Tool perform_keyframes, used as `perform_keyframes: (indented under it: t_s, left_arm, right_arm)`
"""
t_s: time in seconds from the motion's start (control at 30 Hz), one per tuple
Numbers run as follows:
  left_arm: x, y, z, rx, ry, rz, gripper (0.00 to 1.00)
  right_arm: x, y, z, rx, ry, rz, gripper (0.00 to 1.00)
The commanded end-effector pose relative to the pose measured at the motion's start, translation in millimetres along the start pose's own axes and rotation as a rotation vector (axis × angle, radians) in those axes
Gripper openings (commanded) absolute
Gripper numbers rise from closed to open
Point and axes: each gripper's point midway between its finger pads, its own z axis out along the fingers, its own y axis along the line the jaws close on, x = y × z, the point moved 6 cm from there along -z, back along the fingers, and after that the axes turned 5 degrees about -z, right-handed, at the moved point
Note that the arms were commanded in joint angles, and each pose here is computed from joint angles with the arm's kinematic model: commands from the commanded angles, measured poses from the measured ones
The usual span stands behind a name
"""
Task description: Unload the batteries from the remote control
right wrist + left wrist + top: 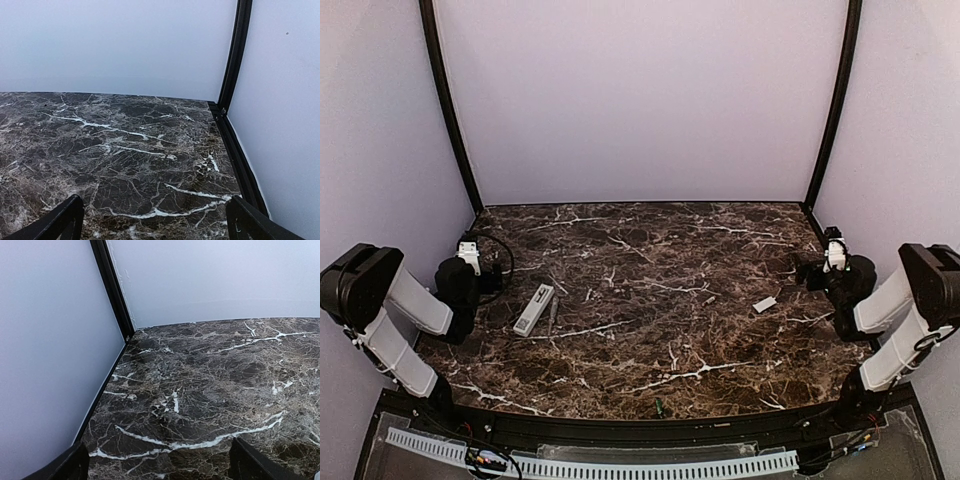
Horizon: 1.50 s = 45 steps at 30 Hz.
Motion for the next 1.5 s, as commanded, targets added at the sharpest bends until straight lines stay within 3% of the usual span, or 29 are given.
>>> perform_keyframes:
  t_s: [0.0, 1.47]
  left_arm:
    - [-0.1, 1.8, -1.9, 0.002, -0.013, -0.011, 0.98]
    - [0.0, 2.1, -1.8, 0.001, -0.012, -0.010, 0.99]
  right_arm:
    - [-13.9, -1.0, 8.0, -0.021, -0.048, -0.013, 0.99]
    - [-14.1, -1.5, 10.2, -0.014, -0.040, -0.013, 0.99]
